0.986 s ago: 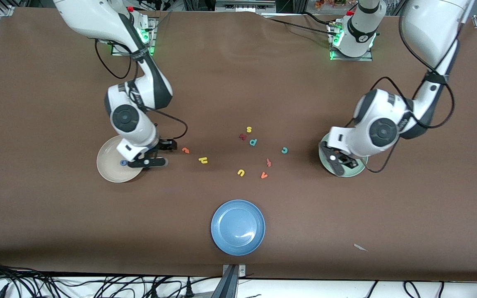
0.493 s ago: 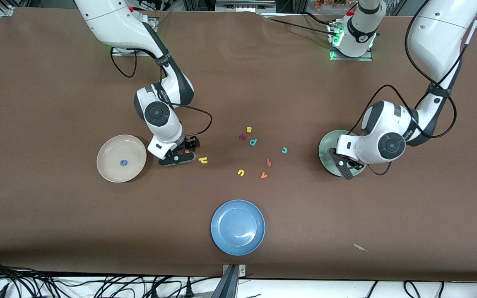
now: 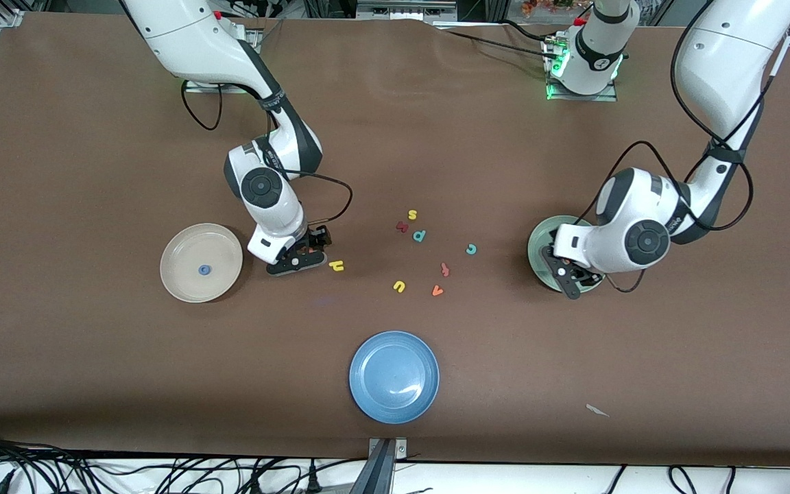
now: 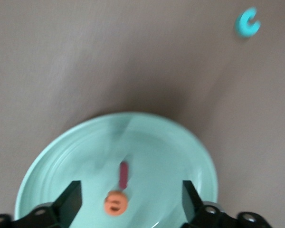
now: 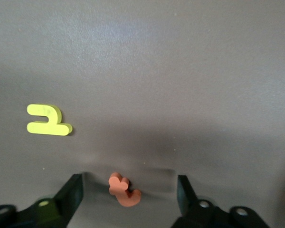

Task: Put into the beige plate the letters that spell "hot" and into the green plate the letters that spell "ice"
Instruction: 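Place the e on the green plate while the right gripper grasps the orange t, then grasp the cyan c with the left gripper while the right gripper lifts the t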

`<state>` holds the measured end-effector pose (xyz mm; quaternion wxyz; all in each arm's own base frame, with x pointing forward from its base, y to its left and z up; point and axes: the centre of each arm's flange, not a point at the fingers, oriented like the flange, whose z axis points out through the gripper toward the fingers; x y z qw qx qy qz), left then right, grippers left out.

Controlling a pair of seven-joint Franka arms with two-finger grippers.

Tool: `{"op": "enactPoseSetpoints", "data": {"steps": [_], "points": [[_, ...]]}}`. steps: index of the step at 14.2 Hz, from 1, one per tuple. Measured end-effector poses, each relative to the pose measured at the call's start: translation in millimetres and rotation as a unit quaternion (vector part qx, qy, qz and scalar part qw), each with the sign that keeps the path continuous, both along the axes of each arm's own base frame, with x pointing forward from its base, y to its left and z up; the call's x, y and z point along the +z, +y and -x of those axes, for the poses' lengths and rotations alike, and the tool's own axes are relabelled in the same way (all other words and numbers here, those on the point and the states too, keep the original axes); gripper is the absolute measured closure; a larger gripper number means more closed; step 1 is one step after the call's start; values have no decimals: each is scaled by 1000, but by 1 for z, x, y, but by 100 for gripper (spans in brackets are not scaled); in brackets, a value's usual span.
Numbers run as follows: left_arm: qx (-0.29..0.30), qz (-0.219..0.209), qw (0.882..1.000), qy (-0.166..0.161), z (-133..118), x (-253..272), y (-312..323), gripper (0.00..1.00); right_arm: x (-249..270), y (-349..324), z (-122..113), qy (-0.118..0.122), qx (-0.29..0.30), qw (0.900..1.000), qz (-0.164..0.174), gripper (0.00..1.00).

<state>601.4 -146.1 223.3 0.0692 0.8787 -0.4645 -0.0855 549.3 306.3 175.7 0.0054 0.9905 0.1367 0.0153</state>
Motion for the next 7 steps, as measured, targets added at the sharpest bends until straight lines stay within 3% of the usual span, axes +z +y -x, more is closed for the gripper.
{"op": "enactPoseSetpoints", "data": {"steps": [6, 7], "points": [[95, -15, 995, 3, 24, 16, -83, 2, -4, 0, 3, 2, 2, 1000, 0, 28], [114, -17, 993, -2, 27, 17, -97, 4, -3, 1, 3, 1, 2, 1000, -1, 37]]}}
